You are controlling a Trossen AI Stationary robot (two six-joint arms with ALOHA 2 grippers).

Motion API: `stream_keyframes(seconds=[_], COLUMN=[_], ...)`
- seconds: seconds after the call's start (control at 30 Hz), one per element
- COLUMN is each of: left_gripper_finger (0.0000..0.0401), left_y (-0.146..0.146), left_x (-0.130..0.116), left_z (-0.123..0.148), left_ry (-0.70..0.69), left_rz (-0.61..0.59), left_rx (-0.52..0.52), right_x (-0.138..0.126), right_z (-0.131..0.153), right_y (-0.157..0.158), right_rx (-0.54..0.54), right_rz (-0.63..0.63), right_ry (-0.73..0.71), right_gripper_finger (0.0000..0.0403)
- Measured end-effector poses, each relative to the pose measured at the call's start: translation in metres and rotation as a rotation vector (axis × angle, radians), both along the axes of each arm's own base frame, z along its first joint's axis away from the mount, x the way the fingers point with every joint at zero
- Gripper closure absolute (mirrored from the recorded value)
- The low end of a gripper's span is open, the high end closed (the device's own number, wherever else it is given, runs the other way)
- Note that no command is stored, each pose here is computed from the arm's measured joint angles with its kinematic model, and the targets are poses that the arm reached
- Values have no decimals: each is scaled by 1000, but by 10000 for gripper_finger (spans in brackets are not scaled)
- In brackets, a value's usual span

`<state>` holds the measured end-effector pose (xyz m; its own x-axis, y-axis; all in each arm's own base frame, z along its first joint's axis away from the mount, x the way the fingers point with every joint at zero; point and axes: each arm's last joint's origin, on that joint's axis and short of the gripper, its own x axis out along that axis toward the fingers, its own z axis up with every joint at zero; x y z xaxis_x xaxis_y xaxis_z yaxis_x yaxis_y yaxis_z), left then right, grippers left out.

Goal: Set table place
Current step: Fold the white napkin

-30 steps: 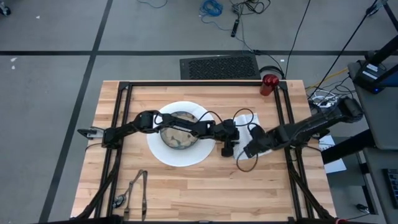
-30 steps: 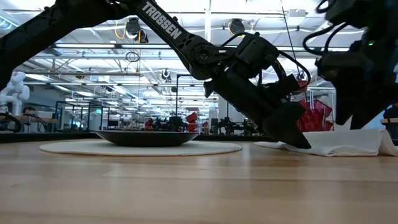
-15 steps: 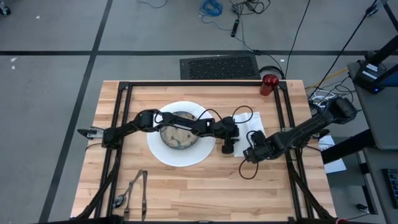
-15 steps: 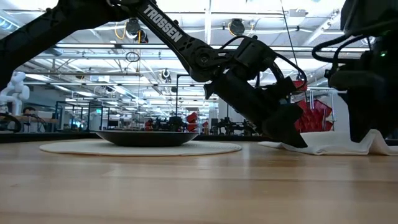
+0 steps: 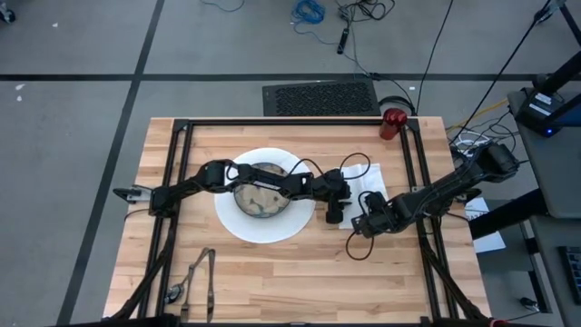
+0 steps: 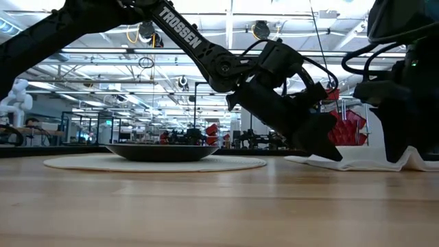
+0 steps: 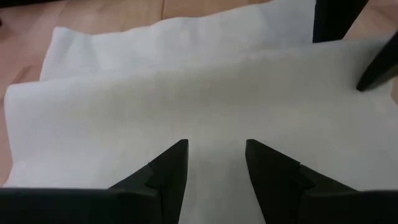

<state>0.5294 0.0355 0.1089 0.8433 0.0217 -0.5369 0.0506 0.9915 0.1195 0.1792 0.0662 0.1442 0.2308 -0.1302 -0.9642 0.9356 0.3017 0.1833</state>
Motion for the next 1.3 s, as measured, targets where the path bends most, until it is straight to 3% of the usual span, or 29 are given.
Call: stream_keyframes(seconds=[0.23, 0.43, 0.63, 0.9, 1.07, 1.3], left_gripper_finger=[253, 253, 253, 253, 253, 253], left_y=[0, 1, 7, 18, 17, 15], left_x=[0, -1, -10, -9, -11, -14], left_z=[1, 8, 47, 59, 55, 58], left_ry=[-8, 7, 14, -25, 17, 157], left_rz=[-4, -45, -92, 6, 10, -156], left_rx=[5, 73, 153, 200, 213, 352], right_x=[0, 1, 1, -1, -4, -10], right_z=[0, 0, 0, 0, 0, -1], right_y=[-1, -1, 0, 6, 10, 19], right_rx=[-20, -41, -27, -126, -142, -96], right_rz=[-15, 124, 362, 789, 881, 936], right_ry=[-8, 9, 56, 82, 101, 121], right_gripper_finger=[310, 391, 398, 401, 401, 402])
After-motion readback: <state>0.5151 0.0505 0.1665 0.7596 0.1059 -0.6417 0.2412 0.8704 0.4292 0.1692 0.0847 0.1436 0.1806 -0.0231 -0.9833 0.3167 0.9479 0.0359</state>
